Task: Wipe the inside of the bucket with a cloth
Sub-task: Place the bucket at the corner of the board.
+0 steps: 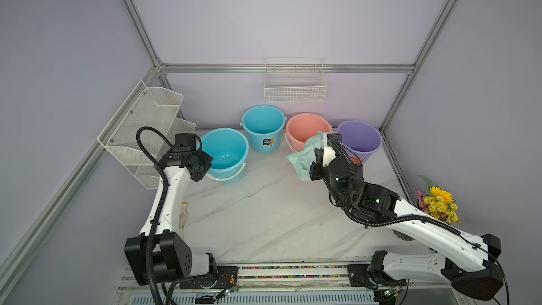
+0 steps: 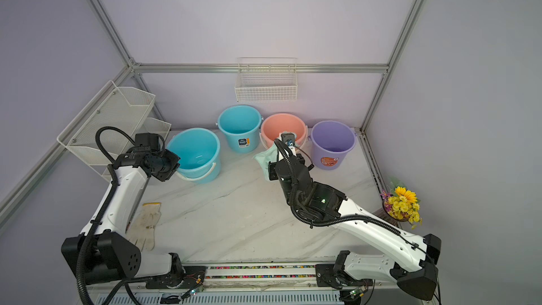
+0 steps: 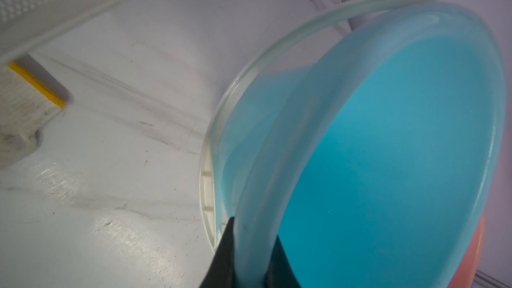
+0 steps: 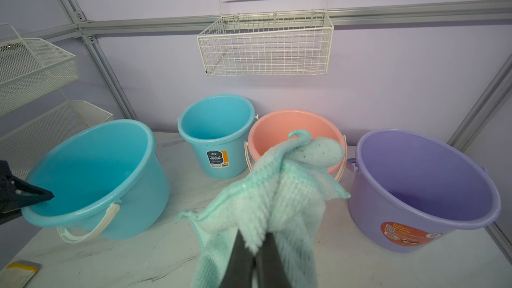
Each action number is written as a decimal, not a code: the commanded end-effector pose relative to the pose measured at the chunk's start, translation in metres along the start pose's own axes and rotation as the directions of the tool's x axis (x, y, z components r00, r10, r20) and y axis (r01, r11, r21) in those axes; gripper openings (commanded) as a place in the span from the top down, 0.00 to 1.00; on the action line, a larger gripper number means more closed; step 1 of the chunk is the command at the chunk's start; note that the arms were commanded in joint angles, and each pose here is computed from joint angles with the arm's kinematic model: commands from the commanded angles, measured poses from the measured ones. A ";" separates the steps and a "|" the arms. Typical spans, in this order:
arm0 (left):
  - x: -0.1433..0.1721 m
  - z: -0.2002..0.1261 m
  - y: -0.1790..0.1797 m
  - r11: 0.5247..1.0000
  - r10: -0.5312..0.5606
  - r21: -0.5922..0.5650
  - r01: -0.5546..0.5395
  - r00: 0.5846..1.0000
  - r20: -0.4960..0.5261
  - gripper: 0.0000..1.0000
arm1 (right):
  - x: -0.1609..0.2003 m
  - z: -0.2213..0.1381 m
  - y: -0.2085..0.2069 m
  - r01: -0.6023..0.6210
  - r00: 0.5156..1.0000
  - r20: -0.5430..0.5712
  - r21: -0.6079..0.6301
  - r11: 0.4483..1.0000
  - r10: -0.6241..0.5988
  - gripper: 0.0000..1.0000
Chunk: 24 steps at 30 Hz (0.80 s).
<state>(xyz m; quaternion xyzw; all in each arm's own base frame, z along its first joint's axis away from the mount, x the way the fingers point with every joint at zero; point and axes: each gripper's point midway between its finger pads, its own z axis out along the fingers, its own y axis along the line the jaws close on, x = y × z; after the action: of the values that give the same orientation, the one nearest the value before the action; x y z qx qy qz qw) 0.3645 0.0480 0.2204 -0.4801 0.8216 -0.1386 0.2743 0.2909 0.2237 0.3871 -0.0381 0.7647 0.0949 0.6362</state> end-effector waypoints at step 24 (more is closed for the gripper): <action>-0.112 0.103 -0.073 0.987 -0.163 0.011 0.163 0.978 0.126 0.90 | 0.002 -0.001 0.000 0.079 0.997 -0.017 0.005 0.997 -0.078 1.00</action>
<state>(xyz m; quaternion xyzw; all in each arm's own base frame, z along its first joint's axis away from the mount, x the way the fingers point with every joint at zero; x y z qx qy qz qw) 0.5128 0.0912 0.1850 -0.5203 0.7963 -0.1304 0.2798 0.2900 0.2226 0.3798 -0.0686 0.7710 0.0664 0.6296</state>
